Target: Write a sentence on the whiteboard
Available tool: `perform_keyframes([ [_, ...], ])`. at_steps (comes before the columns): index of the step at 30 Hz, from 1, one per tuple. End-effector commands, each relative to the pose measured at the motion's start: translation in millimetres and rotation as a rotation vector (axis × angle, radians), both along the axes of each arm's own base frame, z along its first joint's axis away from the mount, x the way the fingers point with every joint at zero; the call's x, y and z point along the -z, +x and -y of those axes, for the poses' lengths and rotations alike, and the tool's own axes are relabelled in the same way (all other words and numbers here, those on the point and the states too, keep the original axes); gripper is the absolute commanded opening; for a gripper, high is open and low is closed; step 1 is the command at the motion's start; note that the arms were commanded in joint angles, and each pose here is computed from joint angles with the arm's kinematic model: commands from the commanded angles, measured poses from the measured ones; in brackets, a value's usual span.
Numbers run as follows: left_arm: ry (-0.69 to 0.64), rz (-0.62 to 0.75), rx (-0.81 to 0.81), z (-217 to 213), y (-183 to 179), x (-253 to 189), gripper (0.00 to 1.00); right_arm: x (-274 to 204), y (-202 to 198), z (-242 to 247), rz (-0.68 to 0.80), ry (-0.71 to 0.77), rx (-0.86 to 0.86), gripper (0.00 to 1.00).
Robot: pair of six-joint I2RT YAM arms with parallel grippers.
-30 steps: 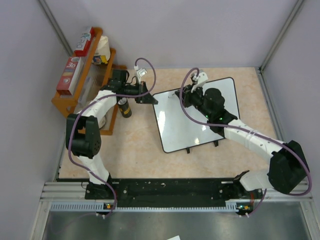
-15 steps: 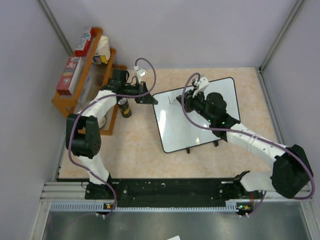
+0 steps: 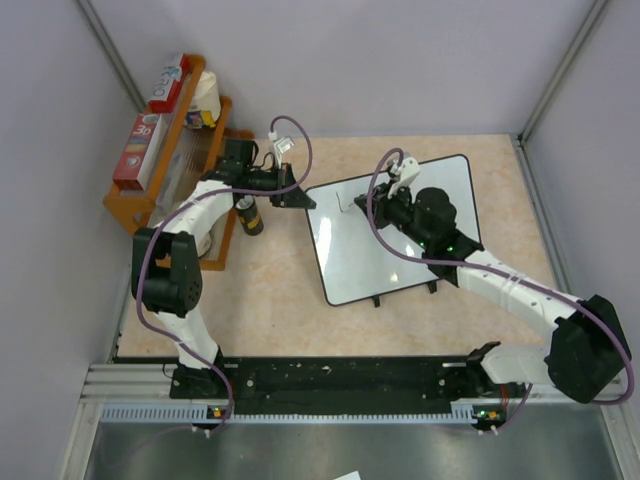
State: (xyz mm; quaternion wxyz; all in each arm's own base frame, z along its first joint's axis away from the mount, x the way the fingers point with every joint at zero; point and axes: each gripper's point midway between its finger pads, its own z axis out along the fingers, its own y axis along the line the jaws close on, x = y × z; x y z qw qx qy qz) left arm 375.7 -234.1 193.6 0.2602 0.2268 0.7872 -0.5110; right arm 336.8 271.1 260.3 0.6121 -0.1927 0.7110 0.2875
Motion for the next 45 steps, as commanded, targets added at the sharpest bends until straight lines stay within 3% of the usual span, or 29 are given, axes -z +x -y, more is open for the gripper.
perform_keyframes([
  [1,0.143,0.172,-0.029,-4,17,18,0.0,-49,-11,-4,0.073,0.093,-0.026,0.0],
  [17,0.149,0.173,-0.028,-3,15,18,0.0,-60,12,-9,0.075,0.082,0.025,0.0],
  [45,0.158,0.165,-0.03,-5,12,22,0.0,-23,28,-6,-0.001,0.006,0.092,0.0],
])
